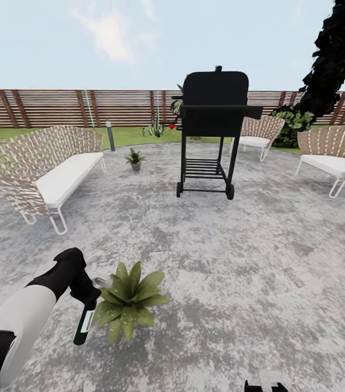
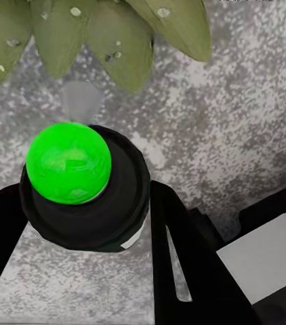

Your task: Pick up the pesticide atomizer in the garden and spray insectifuge to fully cover both potted plants in the garden.

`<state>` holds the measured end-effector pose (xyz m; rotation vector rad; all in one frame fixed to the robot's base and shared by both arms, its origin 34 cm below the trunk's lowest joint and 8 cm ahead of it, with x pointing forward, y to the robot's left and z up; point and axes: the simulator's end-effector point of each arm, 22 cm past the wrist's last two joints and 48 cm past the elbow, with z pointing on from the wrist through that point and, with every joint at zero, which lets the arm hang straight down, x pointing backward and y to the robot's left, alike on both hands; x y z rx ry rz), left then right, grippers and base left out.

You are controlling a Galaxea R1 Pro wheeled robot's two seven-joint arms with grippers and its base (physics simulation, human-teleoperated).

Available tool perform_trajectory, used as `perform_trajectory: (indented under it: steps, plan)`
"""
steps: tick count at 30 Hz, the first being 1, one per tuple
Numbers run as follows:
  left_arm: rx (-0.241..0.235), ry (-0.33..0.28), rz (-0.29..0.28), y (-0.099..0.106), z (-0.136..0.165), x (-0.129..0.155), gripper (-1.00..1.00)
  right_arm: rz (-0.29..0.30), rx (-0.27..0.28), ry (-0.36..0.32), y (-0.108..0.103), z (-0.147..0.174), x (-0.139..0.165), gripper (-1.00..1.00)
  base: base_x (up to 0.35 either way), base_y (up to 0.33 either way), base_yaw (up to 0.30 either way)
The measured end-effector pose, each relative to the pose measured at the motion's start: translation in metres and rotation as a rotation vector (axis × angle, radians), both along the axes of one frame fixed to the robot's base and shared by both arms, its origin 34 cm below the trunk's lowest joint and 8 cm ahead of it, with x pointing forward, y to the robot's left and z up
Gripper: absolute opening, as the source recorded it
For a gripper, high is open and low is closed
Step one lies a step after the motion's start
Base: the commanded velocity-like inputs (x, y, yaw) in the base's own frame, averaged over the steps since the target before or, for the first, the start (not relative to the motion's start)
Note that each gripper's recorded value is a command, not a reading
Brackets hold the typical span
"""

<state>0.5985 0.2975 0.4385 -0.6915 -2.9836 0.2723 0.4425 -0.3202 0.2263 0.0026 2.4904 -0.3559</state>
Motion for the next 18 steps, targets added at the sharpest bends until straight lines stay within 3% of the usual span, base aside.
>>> perform_trajectory:
  steps: [6,14,18]
  plan:
    - [0.000,0.001,0.002,0.0000,-0.0001,-0.0003,-1.00,0.000,0.000,0.000,0.0000,-0.0001,-0.0003,1.00,0.082,-0.272,0.267]
    - [0.001,0.002,0.001,-0.0001,-0.0006,-0.0007,-1.00,0.001,0.001,0.000,0.0002,-0.0002,-0.0002,1.00,0.024,-0.271,0.029]
    - [0.002,0.003,0.001,0.0001,-0.0011,-0.0011,-1.00,0.000,0.000,0.001,0.0001,-0.0002,-0.0001,1.00,-0.111,-0.257,0.189]
